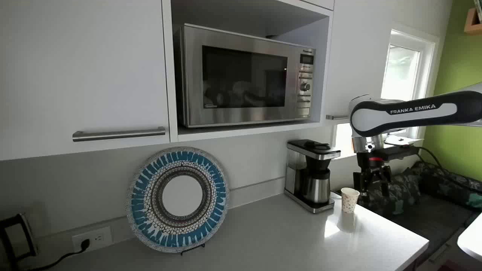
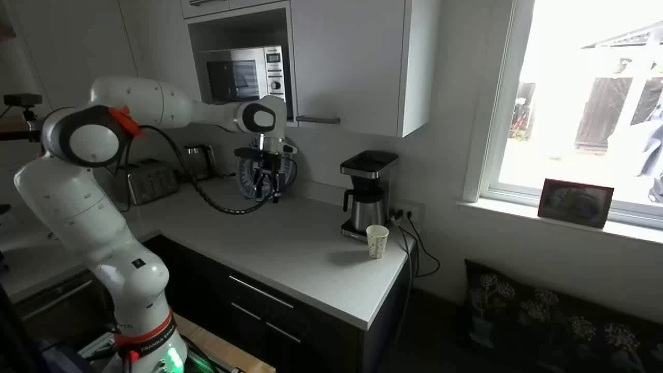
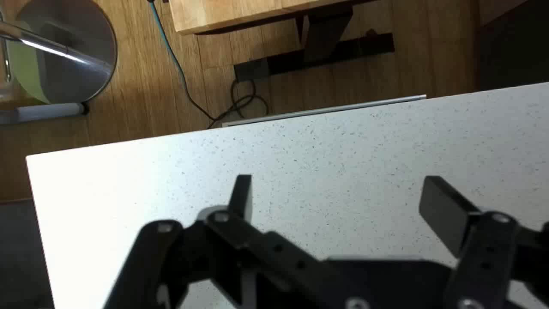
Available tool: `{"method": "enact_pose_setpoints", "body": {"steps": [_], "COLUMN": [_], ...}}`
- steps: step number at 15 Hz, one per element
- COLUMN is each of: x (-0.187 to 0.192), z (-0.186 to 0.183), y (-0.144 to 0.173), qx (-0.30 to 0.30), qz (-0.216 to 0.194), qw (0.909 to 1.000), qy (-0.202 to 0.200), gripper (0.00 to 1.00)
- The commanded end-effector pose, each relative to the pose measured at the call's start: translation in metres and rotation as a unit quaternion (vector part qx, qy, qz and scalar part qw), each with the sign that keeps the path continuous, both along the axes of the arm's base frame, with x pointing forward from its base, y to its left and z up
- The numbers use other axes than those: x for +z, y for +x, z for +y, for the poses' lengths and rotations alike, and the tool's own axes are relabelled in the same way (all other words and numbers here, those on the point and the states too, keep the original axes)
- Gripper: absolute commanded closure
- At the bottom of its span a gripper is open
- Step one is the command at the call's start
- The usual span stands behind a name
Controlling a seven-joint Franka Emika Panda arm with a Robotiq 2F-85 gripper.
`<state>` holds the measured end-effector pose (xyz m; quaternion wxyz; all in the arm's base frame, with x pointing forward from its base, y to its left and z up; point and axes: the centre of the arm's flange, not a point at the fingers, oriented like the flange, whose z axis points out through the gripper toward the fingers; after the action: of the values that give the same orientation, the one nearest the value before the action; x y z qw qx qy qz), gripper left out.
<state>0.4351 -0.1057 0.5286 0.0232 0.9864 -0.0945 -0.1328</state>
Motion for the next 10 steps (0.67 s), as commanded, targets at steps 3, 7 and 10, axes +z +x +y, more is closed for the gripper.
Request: {"method": "enact_pose_setpoints", "body": {"steps": [3, 7, 10], "x": [0.000, 0.010, 0.048], "z": [0.000, 0.005, 0.020], "y": [0.000, 0.003, 0.009], "qx": [0.000, 0.011, 0.004], "qz": [0.000, -0.021, -0.042], "qw": [1.0000, 0.9997, 0.9988], "qy": [0.000, 0.001, -0.023], "gripper": [0.00, 0.00, 0.00]}}
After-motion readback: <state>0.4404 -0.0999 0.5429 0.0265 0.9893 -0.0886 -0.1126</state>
